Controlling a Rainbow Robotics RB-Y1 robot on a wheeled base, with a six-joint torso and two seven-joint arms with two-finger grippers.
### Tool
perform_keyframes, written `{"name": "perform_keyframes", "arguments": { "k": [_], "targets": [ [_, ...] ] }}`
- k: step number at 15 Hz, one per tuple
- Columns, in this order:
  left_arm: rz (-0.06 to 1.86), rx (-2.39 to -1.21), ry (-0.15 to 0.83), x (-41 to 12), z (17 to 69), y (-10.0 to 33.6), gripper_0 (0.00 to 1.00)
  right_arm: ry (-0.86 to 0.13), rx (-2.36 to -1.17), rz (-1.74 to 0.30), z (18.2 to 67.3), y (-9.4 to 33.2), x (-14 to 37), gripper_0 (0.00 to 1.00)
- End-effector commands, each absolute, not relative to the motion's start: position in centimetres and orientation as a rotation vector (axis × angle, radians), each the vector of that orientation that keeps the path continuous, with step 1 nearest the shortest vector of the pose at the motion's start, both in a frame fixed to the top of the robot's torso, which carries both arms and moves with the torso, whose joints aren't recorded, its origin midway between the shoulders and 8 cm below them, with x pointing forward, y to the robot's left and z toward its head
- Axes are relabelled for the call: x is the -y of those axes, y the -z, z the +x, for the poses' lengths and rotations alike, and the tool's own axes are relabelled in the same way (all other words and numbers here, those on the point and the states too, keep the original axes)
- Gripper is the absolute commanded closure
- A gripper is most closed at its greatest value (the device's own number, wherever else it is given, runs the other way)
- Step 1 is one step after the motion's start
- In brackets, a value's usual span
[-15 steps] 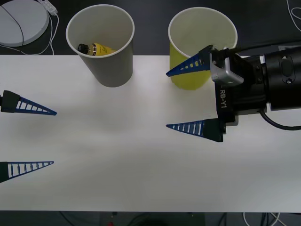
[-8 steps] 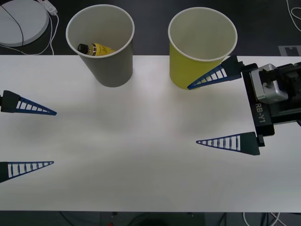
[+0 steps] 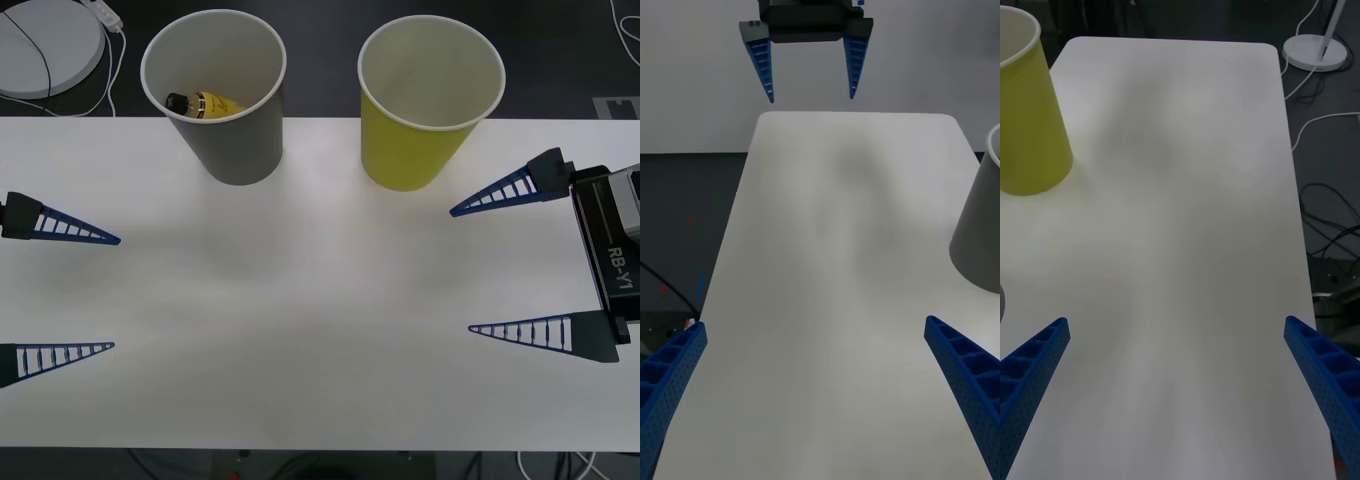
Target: Put the can into the green bin and the plastic bottle into the gray bin
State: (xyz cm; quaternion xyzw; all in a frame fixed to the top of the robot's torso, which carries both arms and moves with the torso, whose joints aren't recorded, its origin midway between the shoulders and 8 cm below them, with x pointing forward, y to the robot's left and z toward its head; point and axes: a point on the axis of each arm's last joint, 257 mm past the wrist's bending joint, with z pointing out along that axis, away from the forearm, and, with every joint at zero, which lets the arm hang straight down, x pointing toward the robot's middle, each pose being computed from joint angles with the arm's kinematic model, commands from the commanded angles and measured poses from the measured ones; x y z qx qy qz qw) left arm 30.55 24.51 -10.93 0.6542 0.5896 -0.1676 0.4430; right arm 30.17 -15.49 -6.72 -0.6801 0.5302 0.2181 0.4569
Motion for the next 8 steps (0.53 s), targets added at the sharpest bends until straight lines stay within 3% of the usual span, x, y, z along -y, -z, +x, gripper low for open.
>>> {"name": "perform_keyframes", "arguments": {
  "k": [1, 8],
  "targets": [
    [1.623, -1.462, 0.416, -24.5, 30.5, 10.9, 0.0, -0.531, -1.341, -1.652, 29.6, 7.0, 16.5, 0.0],
    [1.623, -1.462, 0.416, -24.5, 30.5, 10.9, 0.0, -0.531, -1.406, -1.594, 30.0, 7.1, 18.1, 0.0]
  ]
}}
